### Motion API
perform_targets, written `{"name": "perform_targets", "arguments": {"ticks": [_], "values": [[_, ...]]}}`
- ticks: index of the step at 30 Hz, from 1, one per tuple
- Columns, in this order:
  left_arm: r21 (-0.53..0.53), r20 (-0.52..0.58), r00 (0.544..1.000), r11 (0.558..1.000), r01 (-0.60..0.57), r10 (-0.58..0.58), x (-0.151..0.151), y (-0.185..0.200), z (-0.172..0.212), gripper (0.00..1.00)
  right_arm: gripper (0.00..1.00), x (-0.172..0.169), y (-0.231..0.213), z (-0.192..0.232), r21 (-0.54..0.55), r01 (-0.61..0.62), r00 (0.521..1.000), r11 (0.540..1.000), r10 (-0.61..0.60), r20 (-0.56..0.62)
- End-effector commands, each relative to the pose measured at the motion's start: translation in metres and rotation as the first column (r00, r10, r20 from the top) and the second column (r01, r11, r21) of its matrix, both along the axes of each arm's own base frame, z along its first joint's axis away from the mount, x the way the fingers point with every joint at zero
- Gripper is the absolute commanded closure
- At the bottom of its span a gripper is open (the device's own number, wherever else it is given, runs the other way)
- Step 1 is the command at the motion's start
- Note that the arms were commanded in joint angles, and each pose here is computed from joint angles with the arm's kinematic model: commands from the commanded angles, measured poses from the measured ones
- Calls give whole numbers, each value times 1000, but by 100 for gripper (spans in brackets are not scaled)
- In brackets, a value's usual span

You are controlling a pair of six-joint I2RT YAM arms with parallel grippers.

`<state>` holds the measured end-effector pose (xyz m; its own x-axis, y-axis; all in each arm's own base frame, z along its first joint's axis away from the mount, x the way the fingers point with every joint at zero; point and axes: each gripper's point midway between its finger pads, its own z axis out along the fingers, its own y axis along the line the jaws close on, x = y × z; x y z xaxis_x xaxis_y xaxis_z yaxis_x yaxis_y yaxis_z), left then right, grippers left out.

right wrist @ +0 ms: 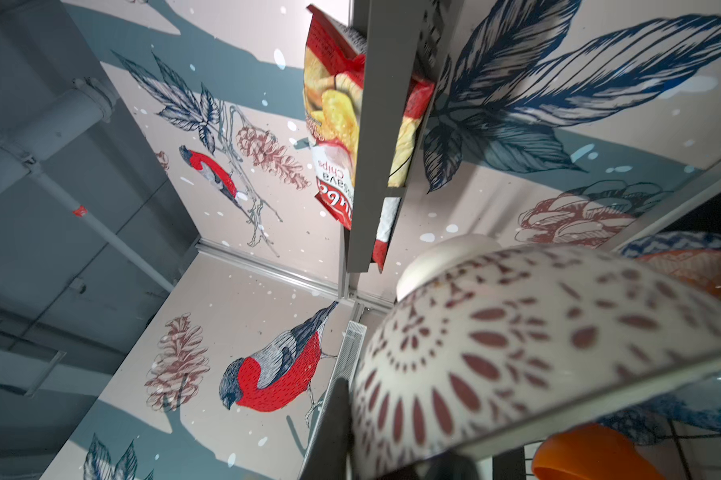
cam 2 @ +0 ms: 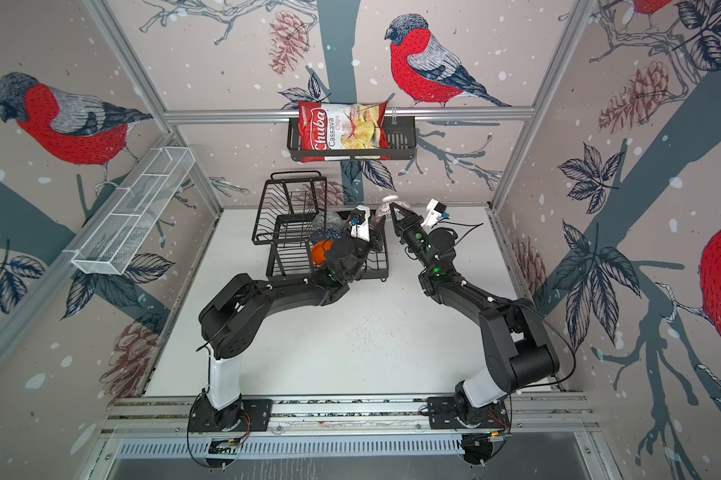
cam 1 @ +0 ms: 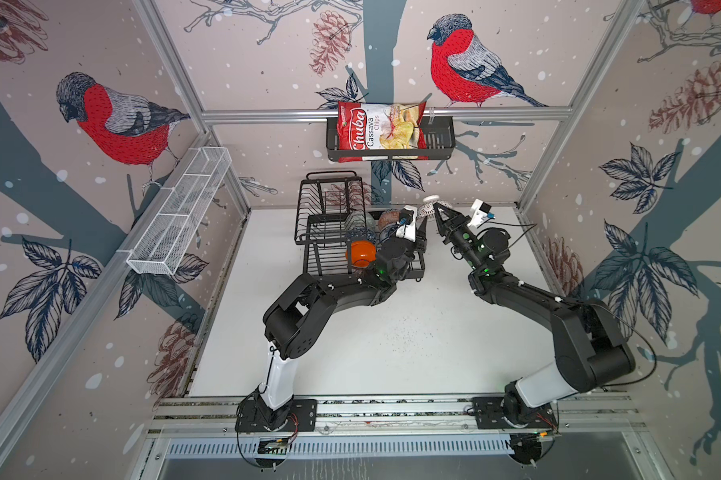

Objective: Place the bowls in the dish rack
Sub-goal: 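Carry the red-patterned bowl over the rack with the right gripper, then lower the red-patterned bowl into a rack slot beside the blue floral bowl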

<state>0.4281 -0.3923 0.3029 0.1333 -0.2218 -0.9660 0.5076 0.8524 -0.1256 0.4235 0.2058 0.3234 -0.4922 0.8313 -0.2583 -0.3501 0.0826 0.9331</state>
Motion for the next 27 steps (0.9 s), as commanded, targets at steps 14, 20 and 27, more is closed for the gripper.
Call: {"name": "perform_targets", "arguments": {"ticks": [14, 20, 27], "values": [[-37, -15, 1000, 999, 14, -14, 15, 62, 48, 2, 100, 11, -18, -31, 99, 99, 995, 990, -99, -3], [-47, -14, 1000, 999, 1, -2, 14, 89, 66, 2, 100, 23, 18, -53, 113, 14, 998, 993, -8, -57], [-58, -33, 999, 997, 40, -42, 18, 91, 65, 2, 100, 31, 65, -80, 134, -68, 989, 989, 84, -121]]}}
